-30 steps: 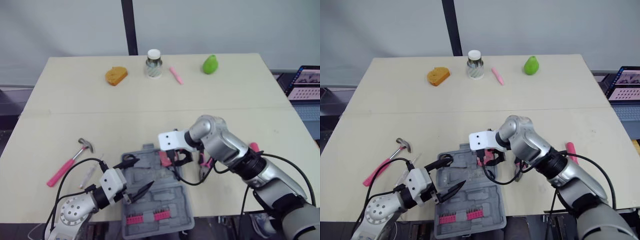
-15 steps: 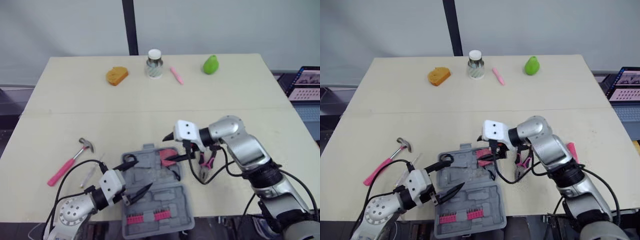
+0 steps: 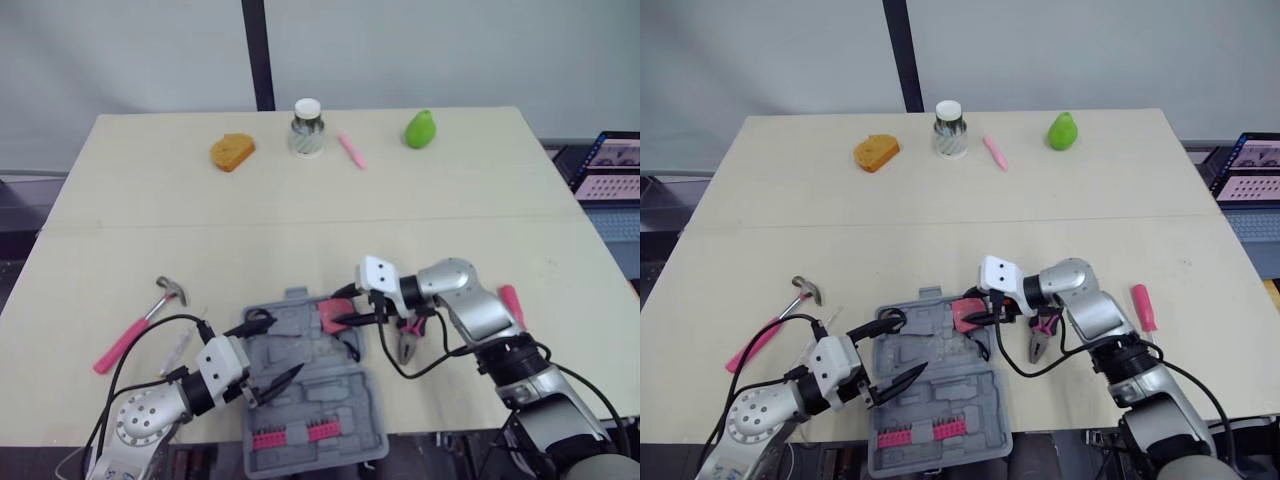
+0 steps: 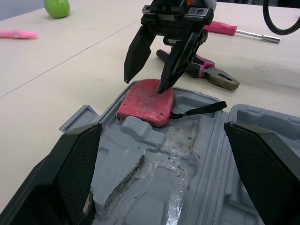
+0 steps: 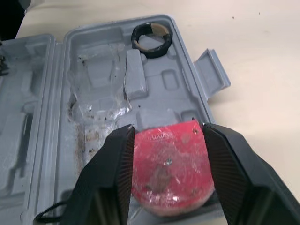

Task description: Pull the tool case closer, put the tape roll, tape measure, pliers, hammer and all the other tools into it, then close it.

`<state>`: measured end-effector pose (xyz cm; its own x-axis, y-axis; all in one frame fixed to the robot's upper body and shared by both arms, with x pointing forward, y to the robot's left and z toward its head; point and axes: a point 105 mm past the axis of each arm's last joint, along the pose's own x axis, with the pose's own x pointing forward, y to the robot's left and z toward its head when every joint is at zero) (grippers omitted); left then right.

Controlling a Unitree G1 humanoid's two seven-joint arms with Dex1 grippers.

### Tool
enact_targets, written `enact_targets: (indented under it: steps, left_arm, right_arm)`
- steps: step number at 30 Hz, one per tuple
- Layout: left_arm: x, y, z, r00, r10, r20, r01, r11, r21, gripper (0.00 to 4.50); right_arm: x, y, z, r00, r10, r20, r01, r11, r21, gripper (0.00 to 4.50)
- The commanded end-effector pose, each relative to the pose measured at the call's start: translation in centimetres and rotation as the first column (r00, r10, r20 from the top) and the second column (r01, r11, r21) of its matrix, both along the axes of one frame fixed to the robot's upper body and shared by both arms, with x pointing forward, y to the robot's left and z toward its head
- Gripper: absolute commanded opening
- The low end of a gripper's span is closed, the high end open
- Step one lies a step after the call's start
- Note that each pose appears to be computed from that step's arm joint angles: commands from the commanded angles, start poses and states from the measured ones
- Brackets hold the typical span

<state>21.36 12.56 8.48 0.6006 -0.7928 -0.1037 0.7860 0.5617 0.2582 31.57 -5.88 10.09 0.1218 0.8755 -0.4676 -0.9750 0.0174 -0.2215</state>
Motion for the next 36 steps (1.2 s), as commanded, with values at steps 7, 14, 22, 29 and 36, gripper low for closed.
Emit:
enact_targets:
  steps: [7, 14, 22, 29, 36]
  left_arm:
    - [-0.1, 0.0, 0.8, 1.000, -0.007, 0.025, 0.007, 1.000, -0.006, 4.50]
    - [-0.1, 0.0, 0.8, 1.000, -0.010, 0.025, 0.010, 1.000, -0.005, 4.50]
    - [-0.2, 0.1, 0.8, 1.000, -0.010, 0.023, 0.010, 1.000, -0.002, 4.50]
    - [-0.2, 0.2, 0.8, 1.000, -0.010, 0.019, 0.010, 1.000, 0.002, 4.50]
    - [-0.2, 0.3, 0.8, 1.000, -0.014, 0.012, 0.014, 1.000, 0.004, 4.50]
  right_arm:
    - [0.2, 0.1, 0.0, 0.999, 0.000, 0.034, -0.001, 1.000, 0.006, 1.03]
    - [0.2, -0.3, -1.1, 1.000, 0.002, 0.030, -0.001, 1.000, -0.023, 1.03]
    - [0.5, -0.8, -3.1, 1.000, -0.005, 0.028, 0.007, 0.998, -0.070, 1.03]
    - [0.6, -1.0, -5.0, 1.000, -0.013, 0.001, 0.013, 0.994, -0.105, 1.03]
    - [0.6, -1.3, -6.6, 0.989, -0.080, -0.125, 0.064, 0.989, -0.130, 1.03]
